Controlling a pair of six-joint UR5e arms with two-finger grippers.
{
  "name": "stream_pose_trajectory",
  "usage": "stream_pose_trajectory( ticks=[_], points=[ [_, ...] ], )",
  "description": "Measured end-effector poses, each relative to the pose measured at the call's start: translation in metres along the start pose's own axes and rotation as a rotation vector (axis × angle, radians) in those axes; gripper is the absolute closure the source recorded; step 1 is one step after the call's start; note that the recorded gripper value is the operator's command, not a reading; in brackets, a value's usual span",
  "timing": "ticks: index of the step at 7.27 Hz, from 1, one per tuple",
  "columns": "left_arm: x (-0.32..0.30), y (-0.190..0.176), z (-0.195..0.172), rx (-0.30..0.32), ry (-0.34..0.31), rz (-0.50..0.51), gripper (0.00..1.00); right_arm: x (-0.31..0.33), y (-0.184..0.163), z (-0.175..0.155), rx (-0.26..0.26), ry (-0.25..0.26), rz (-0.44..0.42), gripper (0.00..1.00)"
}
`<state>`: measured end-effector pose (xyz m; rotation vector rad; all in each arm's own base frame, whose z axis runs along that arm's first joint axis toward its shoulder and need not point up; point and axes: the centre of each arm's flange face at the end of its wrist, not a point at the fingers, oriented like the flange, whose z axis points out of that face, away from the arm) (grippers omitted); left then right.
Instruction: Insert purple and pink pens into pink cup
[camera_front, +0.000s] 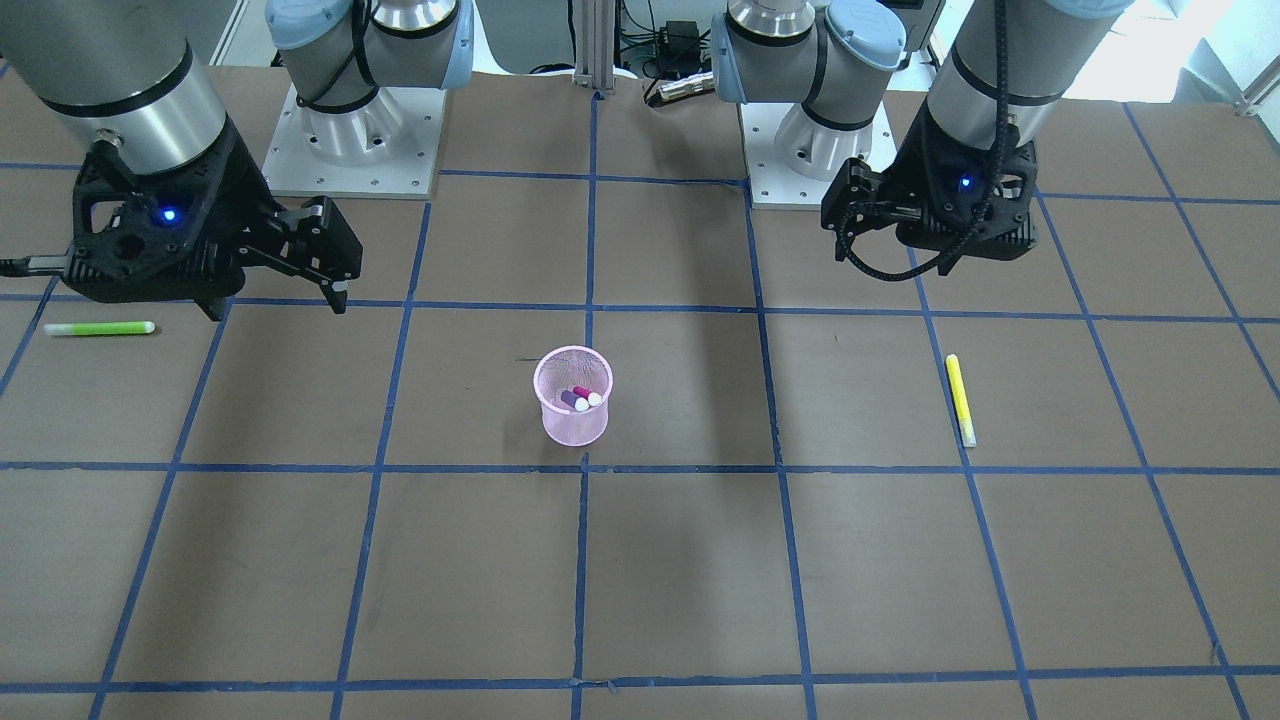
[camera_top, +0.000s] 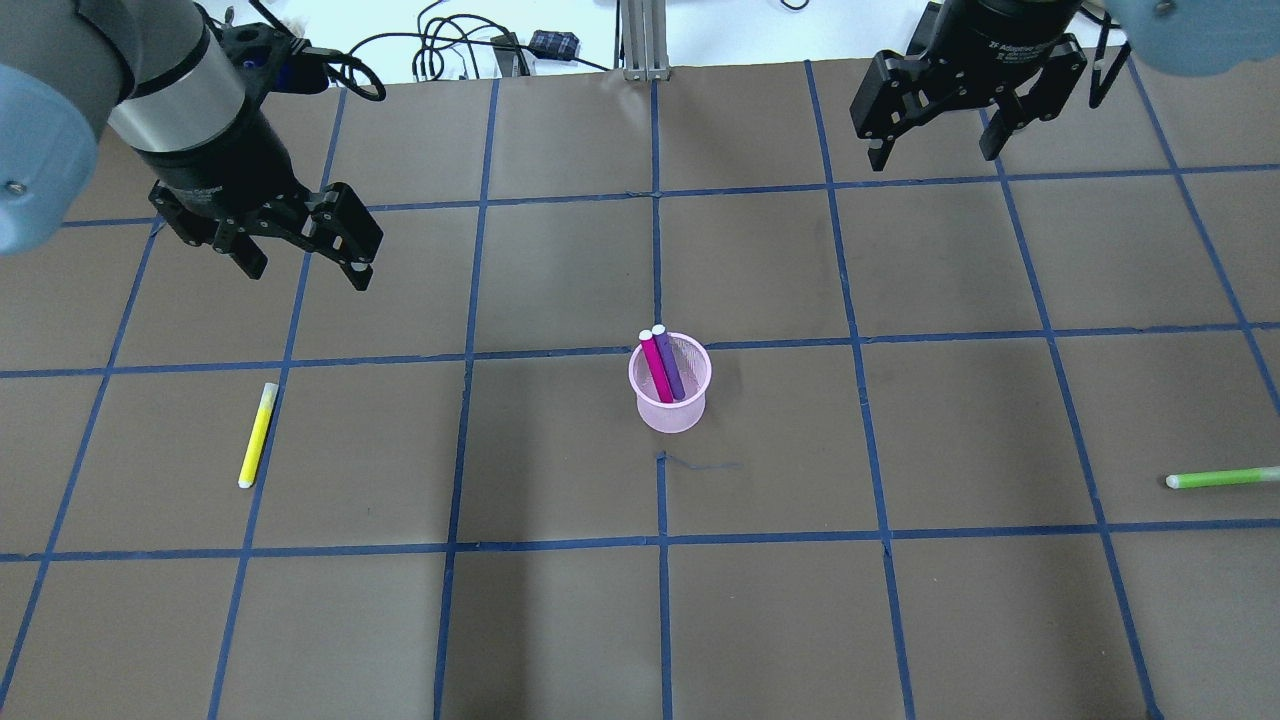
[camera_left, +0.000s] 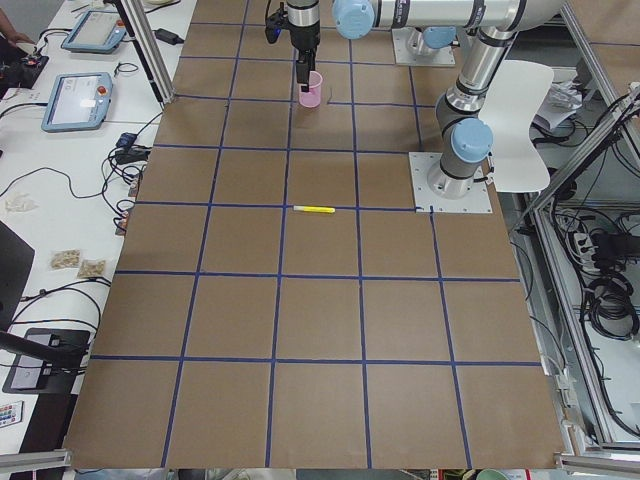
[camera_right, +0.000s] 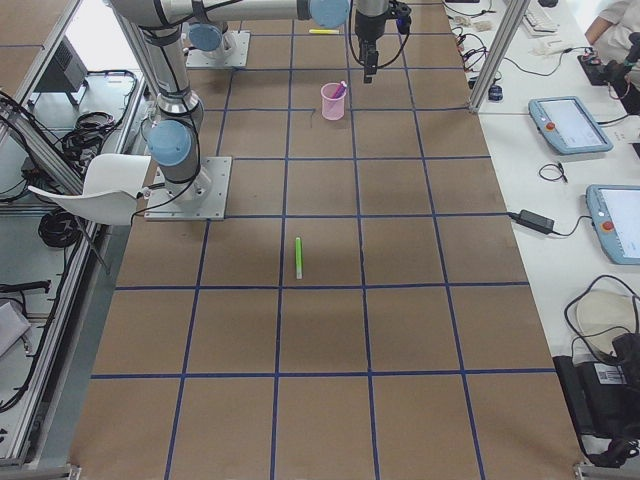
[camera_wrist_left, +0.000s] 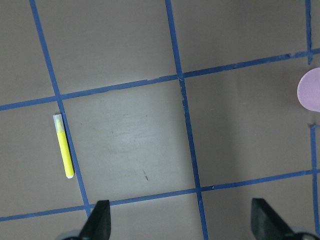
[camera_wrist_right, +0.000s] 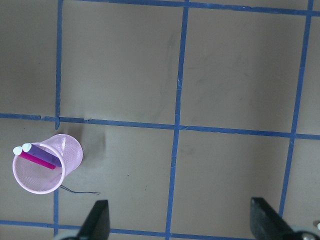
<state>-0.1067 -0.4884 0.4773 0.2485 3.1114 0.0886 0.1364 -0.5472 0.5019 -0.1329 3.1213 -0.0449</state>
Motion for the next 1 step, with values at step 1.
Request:
stream_pose_trajectory(
  ticks=[1],
  points=[
    [-0.0002,0.0003,-0.0001,0.0,0.0,0.0,0.0,0.0006,0.0013,-0.0002,-0.013,-0.002,-0.005,0.0]
  ],
)
